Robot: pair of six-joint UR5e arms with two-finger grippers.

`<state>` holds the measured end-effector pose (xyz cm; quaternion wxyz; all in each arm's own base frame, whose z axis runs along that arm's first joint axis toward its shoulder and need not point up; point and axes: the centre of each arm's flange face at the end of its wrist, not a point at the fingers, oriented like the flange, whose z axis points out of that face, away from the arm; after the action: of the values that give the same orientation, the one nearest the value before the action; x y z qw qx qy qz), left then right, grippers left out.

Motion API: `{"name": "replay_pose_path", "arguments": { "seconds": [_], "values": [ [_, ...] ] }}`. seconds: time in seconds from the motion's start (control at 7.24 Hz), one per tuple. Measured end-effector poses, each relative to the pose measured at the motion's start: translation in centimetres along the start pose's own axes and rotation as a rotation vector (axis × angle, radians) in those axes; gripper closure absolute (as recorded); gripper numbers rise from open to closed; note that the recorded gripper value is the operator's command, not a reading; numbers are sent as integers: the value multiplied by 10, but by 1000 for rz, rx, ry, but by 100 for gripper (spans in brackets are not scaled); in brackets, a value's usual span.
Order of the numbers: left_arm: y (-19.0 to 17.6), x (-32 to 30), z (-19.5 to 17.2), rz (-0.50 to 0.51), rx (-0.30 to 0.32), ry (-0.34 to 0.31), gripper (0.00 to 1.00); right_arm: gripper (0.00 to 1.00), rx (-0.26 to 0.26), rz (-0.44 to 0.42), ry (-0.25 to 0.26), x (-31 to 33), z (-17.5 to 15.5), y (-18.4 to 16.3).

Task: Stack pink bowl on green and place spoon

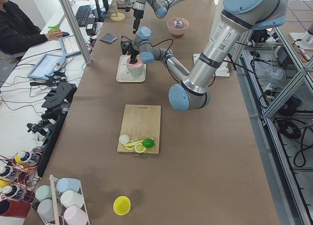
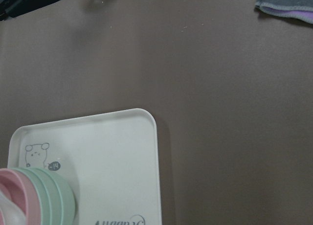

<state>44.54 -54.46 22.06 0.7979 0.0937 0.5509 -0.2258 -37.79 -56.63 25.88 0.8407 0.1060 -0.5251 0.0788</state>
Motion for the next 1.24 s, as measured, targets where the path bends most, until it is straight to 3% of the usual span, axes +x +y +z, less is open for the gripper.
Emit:
{"name": "replay_pose_path", "arguments": {
  "seconds": [0.14, 0.41, 0.69, 0.97, 1.24],
  "values": [
    [0, -7, -15, 29, -57, -24, 2, 0, -5, -32, 8, 22, -10, -4],
    [-12, -30, -60, 174, -82, -134, 2, 0, -30, -104, 31, 86, -36, -17],
    [-60, -60, -111, 324, -56, -279, 2, 0, -68, -178, 79, 195, -71, -28],
    [-127, -133, -157, 453, -18, -378, 2, 0, -79, -264, 145, 325, -117, -39],
    [-180, -220, -195, 590, 9, -446, 2, 0, -70, -248, 211, 425, -151, -39]
  ]
}}
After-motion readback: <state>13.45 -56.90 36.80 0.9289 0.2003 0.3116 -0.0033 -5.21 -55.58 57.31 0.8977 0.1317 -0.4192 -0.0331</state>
